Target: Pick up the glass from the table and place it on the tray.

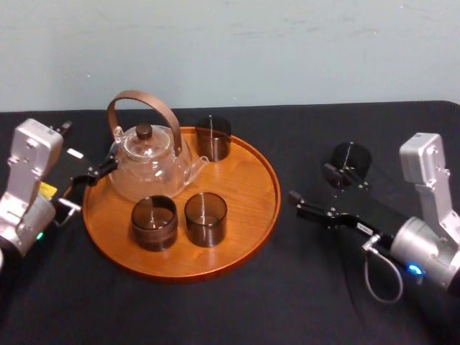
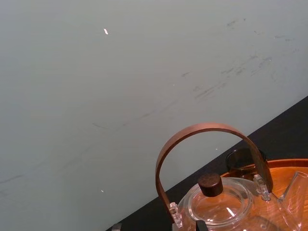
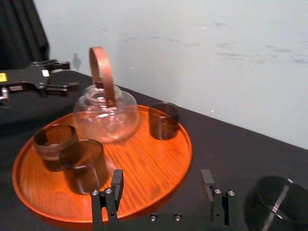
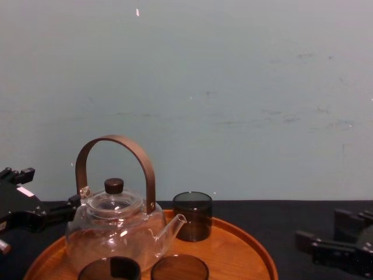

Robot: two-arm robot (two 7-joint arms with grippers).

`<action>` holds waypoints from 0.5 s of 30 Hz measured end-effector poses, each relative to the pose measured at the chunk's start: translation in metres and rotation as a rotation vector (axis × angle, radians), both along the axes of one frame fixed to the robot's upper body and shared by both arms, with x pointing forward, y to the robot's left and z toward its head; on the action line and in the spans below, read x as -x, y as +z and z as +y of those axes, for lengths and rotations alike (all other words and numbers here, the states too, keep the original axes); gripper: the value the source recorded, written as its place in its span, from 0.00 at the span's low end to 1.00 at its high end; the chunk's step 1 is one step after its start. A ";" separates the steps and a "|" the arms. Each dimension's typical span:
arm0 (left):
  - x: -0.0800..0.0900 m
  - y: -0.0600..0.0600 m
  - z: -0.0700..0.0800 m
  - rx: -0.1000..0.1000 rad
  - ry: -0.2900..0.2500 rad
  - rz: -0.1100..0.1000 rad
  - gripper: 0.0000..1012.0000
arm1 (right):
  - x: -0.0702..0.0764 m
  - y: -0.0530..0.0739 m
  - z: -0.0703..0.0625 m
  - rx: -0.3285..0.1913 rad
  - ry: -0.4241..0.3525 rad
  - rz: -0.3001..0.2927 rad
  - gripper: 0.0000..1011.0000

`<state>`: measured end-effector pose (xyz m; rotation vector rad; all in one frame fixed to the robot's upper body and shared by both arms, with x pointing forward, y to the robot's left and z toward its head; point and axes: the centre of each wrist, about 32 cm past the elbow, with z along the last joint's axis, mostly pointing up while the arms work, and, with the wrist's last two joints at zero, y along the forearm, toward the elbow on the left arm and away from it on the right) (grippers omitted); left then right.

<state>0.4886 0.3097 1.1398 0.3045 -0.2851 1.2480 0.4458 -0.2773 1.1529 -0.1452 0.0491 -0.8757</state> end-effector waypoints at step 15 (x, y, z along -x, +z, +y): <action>0.000 0.000 0.000 0.000 0.000 0.000 0.99 | 0.004 -0.009 -0.026 -0.002 -0.122 0.024 0.99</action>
